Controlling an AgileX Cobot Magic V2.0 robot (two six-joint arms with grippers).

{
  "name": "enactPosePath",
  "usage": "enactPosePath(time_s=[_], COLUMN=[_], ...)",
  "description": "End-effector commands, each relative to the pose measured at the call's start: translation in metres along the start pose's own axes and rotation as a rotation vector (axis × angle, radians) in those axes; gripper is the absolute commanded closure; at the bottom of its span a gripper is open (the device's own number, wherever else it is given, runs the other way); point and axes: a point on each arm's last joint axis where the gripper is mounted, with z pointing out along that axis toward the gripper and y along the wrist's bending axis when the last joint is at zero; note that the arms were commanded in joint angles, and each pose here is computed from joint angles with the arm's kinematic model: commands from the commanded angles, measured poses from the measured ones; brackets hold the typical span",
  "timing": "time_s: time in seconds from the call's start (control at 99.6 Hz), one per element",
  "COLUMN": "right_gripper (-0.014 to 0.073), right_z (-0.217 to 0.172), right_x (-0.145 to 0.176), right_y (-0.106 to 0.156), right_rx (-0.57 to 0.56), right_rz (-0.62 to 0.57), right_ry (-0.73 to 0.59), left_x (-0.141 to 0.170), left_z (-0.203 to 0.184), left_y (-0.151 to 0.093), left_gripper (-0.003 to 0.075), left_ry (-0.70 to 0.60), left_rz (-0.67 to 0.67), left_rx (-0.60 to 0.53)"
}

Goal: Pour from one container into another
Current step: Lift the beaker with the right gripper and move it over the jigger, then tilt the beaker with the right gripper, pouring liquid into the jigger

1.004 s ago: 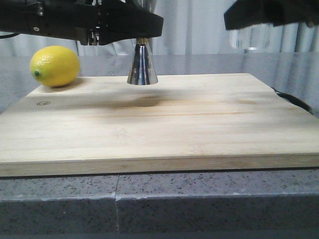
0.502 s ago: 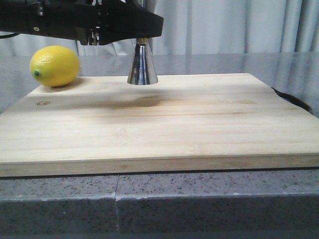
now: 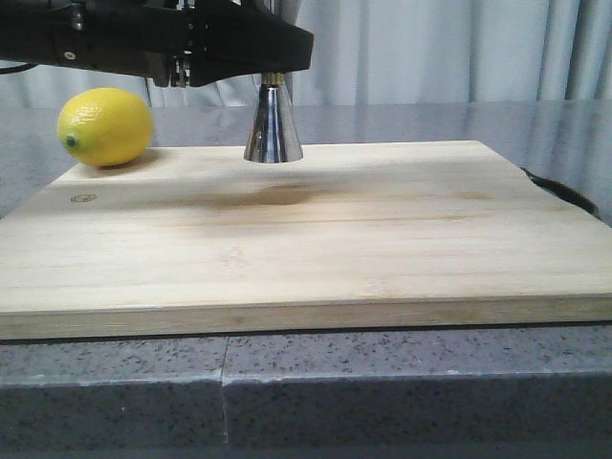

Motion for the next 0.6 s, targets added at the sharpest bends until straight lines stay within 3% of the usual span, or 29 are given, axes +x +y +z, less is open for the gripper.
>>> enactPosePath(time_s=[0.0, 0.592], right_gripper=[0.0316, 0.0316], right_z=[-0.023, -0.004], right_x=[-0.014, -0.026], right_y=[-0.009, -0.004], right_rx=[0.074, 0.116], right_rz=[-0.075, -0.309], right_ry=[-0.053, 0.083], left_x=[-0.032, -0.032], left_z=[-0.001, -0.001], left_y=[-0.009, -0.009], left_gripper=[0.0498, 0.0498], left_ry=[-0.151, -0.151], left_rz=[0.026, 0.026], left_rx=[0.048, 0.048])
